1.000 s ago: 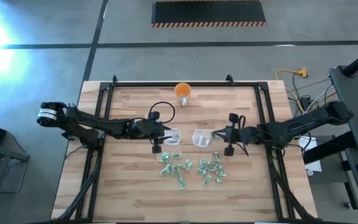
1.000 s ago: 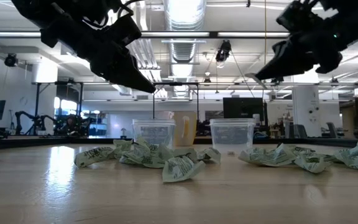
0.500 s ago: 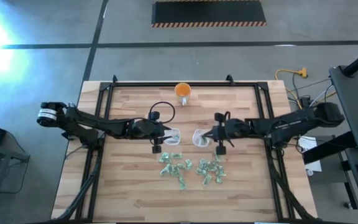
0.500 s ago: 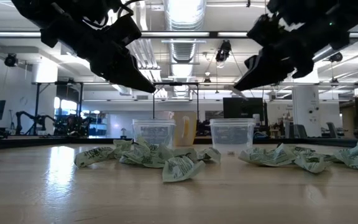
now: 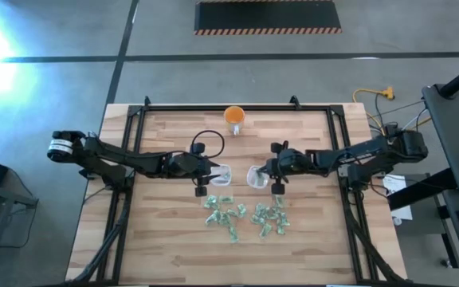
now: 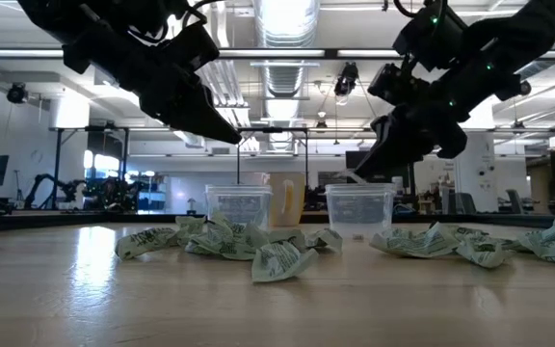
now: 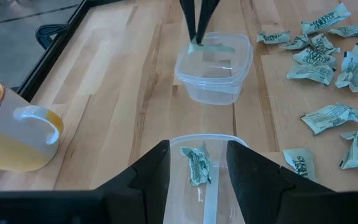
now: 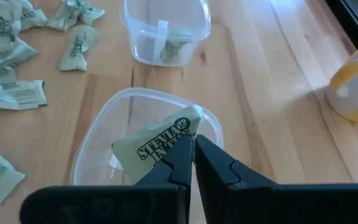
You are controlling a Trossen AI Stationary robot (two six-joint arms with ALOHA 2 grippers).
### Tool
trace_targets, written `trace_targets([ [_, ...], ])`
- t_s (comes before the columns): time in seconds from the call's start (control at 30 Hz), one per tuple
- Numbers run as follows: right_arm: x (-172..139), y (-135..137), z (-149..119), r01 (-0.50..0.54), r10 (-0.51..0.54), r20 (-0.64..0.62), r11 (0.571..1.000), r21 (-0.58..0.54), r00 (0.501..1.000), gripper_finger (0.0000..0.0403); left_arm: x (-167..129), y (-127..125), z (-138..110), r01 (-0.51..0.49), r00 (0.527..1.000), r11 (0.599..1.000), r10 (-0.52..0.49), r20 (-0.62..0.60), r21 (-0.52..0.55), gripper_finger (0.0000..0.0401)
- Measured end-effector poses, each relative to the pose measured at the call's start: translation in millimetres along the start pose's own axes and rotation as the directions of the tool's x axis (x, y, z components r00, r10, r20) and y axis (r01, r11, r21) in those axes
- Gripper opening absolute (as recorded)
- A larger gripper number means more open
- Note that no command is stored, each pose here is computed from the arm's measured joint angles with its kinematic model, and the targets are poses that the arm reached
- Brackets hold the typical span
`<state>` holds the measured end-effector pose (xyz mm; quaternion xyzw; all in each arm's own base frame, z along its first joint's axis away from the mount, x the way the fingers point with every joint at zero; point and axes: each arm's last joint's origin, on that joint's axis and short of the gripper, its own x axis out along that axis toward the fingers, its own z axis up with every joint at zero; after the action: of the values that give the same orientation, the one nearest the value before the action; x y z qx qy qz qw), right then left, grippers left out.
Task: Pick and place Stevia / Truvia into bins
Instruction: Put the green stevia packet into the right transparent container, then put the green stevia packet into the left transparent container
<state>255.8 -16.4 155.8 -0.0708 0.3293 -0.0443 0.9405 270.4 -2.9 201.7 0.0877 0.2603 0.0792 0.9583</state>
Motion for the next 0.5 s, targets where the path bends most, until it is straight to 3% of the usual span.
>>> trace_targets([
  [0.5, -8.3, 0.3, 4.2, -0.039, 0.04, 0.024, 0.999, -0.027, 0.999, 0.0122, 0.0, 0.1, 0.0, -0.004, 1.0, 1.0, 0.004, -0.001, 0.0, 0.0142],
])
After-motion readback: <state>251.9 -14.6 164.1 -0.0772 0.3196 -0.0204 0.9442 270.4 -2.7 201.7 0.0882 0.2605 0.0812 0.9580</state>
